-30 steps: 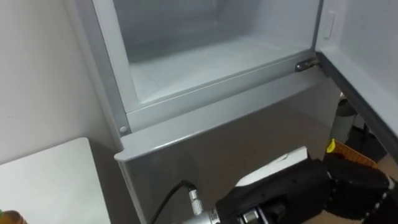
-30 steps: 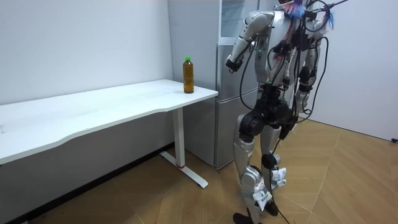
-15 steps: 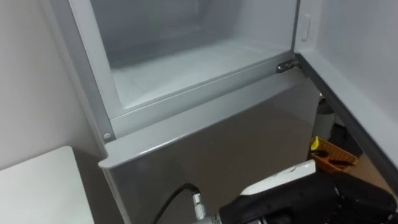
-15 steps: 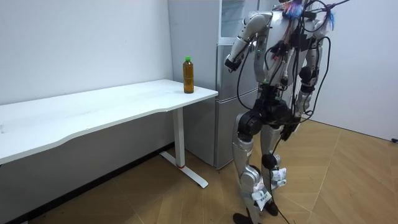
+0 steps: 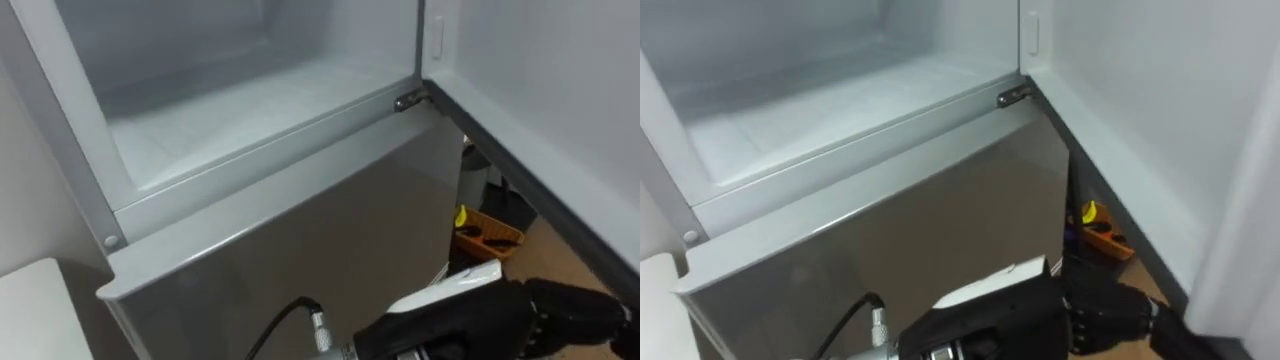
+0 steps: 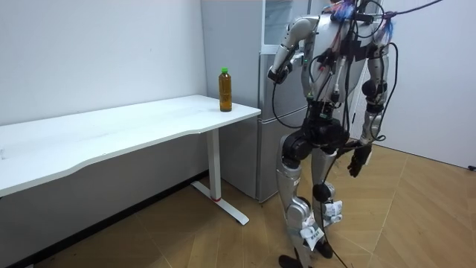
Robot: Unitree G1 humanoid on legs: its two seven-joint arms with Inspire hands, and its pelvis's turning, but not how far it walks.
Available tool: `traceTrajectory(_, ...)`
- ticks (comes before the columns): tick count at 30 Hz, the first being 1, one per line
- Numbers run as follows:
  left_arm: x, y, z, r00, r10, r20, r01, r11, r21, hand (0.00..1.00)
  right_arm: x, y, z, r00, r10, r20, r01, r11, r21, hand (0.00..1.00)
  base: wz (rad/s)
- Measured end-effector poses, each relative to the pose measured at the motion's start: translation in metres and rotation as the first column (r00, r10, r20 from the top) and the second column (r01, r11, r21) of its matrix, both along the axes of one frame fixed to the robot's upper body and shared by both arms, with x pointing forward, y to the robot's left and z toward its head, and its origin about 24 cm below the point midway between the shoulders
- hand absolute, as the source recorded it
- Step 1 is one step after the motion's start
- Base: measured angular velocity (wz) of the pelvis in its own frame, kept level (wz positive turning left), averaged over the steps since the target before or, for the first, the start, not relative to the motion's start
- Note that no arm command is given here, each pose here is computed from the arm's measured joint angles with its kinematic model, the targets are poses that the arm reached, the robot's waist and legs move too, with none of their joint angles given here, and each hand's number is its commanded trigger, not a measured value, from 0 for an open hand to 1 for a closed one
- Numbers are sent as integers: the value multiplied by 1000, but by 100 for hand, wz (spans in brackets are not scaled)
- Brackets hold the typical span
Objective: Put the bottle in the upper fridge
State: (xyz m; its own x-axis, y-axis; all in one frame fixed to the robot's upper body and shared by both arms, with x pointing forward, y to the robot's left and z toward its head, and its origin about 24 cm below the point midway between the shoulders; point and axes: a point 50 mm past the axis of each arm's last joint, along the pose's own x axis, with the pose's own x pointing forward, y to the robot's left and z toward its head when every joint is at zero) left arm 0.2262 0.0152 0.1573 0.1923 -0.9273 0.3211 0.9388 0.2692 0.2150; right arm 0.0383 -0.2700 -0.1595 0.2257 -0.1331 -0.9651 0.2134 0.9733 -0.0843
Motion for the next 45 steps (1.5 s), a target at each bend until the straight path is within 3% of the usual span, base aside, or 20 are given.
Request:
traceTrajectory(8,5,1,-9,999,49,22,-50,996,71,0,2,1,0,999,49,-19,-50,999,-12,0,22)
traceTrajectory(19,0,18,-37,986,167,-14,-163,975,148,0,21,15,-2,998,35,52,-35,999,-14,0,45)
traceTrajectory(28,-3,43,-61,953,299,-48,-280,931,232,0,32,25,-3,995,55,84,-57,998,24,0,22)
traceTrajectory(33,-15,72,-85,898,434,-73,-387,858,338,0,33,28,-3,994,68,90,-72,997,42,0,15)
traceTrajectory(45,-39,112,-126,793,575,-200,-432,763,482,0,28,32,-5,995,63,83,-70,994,80,0,12)
